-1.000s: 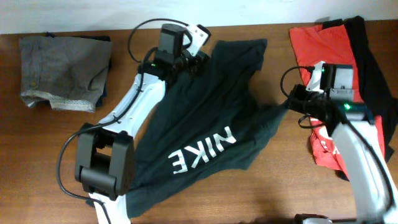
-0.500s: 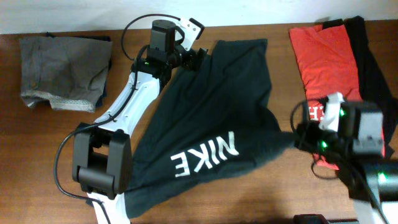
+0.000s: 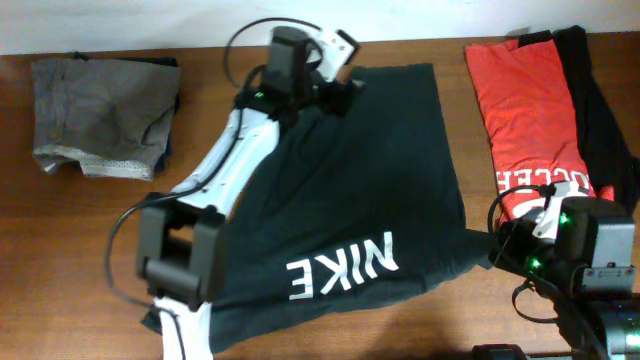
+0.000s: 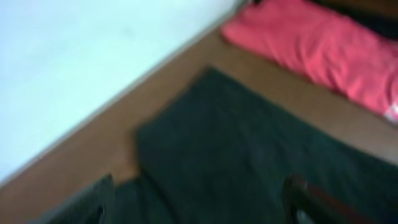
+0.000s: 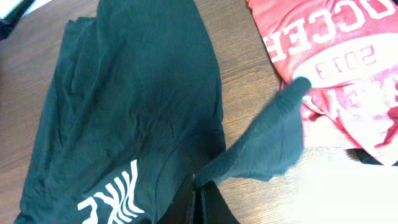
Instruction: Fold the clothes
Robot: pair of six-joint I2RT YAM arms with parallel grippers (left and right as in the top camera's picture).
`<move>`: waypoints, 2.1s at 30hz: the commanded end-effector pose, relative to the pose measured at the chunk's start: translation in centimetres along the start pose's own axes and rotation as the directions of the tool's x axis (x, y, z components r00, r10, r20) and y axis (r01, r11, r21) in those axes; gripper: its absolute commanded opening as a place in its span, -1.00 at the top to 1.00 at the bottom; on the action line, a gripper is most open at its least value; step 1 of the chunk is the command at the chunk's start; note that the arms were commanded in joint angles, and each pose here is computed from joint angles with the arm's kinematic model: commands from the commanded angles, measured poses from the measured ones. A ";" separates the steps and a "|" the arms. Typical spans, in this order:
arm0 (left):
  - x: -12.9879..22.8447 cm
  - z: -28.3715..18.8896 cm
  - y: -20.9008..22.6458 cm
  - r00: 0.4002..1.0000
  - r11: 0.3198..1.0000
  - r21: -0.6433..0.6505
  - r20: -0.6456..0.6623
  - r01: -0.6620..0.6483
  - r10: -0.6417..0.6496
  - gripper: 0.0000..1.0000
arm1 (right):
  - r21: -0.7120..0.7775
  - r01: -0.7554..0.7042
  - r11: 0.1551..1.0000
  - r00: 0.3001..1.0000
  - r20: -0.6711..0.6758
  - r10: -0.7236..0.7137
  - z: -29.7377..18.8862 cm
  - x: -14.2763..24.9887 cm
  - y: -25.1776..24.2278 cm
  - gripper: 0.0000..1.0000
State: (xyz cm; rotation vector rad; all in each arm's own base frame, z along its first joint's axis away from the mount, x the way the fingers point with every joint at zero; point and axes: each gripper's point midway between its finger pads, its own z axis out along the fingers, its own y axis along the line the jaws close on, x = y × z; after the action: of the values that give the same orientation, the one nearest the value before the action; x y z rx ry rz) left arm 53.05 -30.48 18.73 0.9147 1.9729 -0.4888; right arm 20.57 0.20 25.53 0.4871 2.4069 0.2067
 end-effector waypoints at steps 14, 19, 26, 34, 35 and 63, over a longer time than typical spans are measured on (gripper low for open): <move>-1.7 10.2 -6.0 0.993 0.985 0.123 0.013 -0.122 0.121 -0.74 | 0.029 -0.008 1.000 1.000 0.013 0.008 0.7 -1.3 0.0 0.92; 1.0 12.9 -8.9 0.991 0.977 0.170 -0.021 -0.129 0.135 -0.74 | 0.037 -0.008 0.999 1.000 -0.005 0.008 1.2 -1.3 0.0 0.92; 5.2 14.4 -8.5 0.980 0.986 0.126 -0.149 -0.111 0.130 -0.74 | 0.046 -0.007 0.999 1.000 -0.026 0.009 1.7 -1.2 -0.1 0.92; 11.0 12.4 -3.1 0.882 0.964 0.030 -0.397 -0.264 0.254 -0.74 | 0.046 -0.004 0.999 1.000 -0.027 0.005 1.9 -1.3 -0.1 0.92; 11.4 12.2 -2.7 0.876 0.964 0.033 -0.410 -0.263 0.253 -0.74 | 0.046 -0.004 0.999 1.000 -0.027 0.005 1.9 -1.3 0.0 0.92; 27.2 -5.4 4.7 0.307 0.905 -0.378 -0.853 0.197 -0.423 -0.57 | 0.035 0.000 0.999 1.000 0.000 0.000 1.9 -2.0 0.2 0.91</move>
State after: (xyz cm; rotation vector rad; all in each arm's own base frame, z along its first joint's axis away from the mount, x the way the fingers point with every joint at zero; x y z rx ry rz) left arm 45.11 -18.73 0.57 1.1341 2.9933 -0.0223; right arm 22.94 -0.04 24.38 0.5018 2.4498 0.1843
